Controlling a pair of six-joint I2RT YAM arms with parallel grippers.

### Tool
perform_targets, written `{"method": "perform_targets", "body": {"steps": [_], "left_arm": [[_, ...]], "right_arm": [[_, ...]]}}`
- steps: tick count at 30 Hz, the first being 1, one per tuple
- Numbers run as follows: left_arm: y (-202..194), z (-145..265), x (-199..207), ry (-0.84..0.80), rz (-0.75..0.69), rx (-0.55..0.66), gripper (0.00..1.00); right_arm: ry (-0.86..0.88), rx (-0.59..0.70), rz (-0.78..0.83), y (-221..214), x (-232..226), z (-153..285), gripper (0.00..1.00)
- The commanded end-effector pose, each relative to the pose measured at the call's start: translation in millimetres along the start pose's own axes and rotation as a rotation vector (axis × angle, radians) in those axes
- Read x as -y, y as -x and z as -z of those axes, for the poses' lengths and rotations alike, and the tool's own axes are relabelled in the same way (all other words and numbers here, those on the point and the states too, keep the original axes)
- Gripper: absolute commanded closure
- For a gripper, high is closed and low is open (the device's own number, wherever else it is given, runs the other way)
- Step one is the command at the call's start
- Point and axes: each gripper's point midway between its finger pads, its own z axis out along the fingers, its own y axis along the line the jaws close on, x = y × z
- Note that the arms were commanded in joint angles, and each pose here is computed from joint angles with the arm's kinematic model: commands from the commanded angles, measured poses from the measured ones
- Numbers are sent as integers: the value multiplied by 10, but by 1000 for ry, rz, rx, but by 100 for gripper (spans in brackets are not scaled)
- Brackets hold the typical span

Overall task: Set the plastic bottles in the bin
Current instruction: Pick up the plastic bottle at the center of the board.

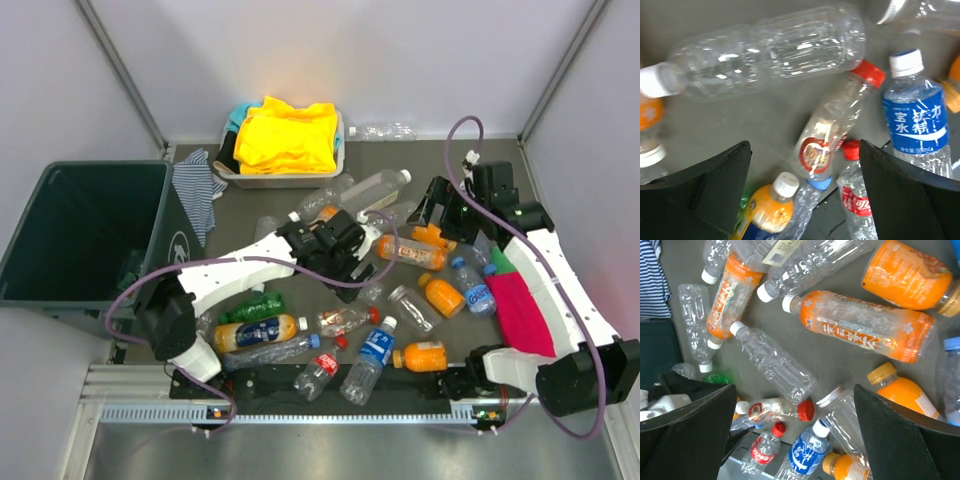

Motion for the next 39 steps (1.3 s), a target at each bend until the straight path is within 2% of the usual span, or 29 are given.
{"method": "perform_targets", "body": {"steps": [1, 10, 15, 22, 24, 25, 27, 28, 30, 33, 35, 39], "left_arm": [[-4, -117, 246, -115, -1, 20, 9], [-321, -420, 212, -83, 39, -32, 11], [-494, -609, 281, -126, 85, -65, 20], [-675, -712, 188, -69, 150, -89, 40], [-688, -712, 143, -44, 160, -91, 49], [-708, -705, 122, -29, 161, -96, 59], [-693, -690, 60, 8, 176, -85, 71], [-699, -675, 21, 32, 180, -86, 82], [-611, -632, -61, 87, 193, -64, 92], [-495, -514, -186, 170, 201, -39, 100], [-477, -418, -293, 236, 204, -41, 100], [-201, -137, -431, 308, 224, 22, 100]], "right_arm": [[-27, 99, 27, 220, -18, 190, 1], [-57, 66, 30, 194, -45, 424, 1], [-60, 84, 40, 181, -49, 524, 1], [-60, 110, 14, 94, 30, 482, 1], [-47, 95, 4, 73, 8, 466, 1], [-41, 91, 5, 72, -5, 461, 1], [-45, 85, 7, 65, 4, 441, 1], [-51, 84, 11, 67, 18, 437, 1], [-55, 79, 13, 81, 16, 435, 1], [-51, 82, 13, 95, 7, 424, 1], [-50, 91, 10, 116, 1, 414, 1], [-40, 98, 9, 149, -30, 415, 1]]}}
